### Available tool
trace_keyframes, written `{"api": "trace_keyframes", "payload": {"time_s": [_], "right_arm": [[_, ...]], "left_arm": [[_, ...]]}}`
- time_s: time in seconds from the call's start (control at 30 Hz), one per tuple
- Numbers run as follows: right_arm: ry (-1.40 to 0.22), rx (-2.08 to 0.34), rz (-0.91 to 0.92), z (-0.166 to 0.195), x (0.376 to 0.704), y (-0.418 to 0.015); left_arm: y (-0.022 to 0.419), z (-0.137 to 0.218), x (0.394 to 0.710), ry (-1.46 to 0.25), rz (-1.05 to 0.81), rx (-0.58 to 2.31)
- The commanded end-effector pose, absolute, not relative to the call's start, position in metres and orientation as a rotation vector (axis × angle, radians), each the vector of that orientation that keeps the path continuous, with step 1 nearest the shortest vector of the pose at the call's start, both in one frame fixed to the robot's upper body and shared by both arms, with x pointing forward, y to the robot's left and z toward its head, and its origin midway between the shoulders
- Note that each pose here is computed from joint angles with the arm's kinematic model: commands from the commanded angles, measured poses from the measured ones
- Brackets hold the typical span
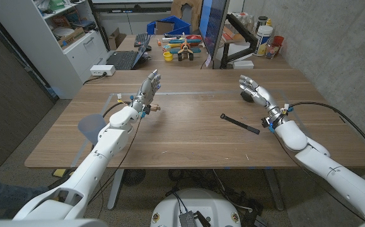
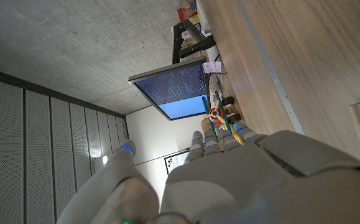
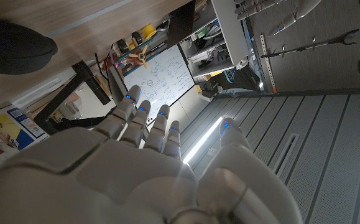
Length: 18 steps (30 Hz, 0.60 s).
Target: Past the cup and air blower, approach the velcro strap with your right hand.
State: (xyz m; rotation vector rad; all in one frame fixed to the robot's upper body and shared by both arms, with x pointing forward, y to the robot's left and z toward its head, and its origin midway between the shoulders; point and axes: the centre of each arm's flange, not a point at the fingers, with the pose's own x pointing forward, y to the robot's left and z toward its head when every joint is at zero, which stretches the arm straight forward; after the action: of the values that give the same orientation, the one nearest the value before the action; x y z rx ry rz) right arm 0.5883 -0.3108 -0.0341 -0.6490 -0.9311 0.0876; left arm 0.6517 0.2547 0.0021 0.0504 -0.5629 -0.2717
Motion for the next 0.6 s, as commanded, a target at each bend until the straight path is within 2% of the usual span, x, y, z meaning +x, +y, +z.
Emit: {"api": "trace_keyframes", "payload": {"time_s": [0.03,0.6], "right_arm": [[-0.96,-0.693,0.077,-0.035,0.585,-0.302],[-0.999,-0.848,0.074,-0.031,0.58,-0.292]], "left_arm": [[0.257,0.002,0.651,-0.562,-0.275,0.054],[0.261,0.001,0.649,-0.562,-0.273,0.053]]}}
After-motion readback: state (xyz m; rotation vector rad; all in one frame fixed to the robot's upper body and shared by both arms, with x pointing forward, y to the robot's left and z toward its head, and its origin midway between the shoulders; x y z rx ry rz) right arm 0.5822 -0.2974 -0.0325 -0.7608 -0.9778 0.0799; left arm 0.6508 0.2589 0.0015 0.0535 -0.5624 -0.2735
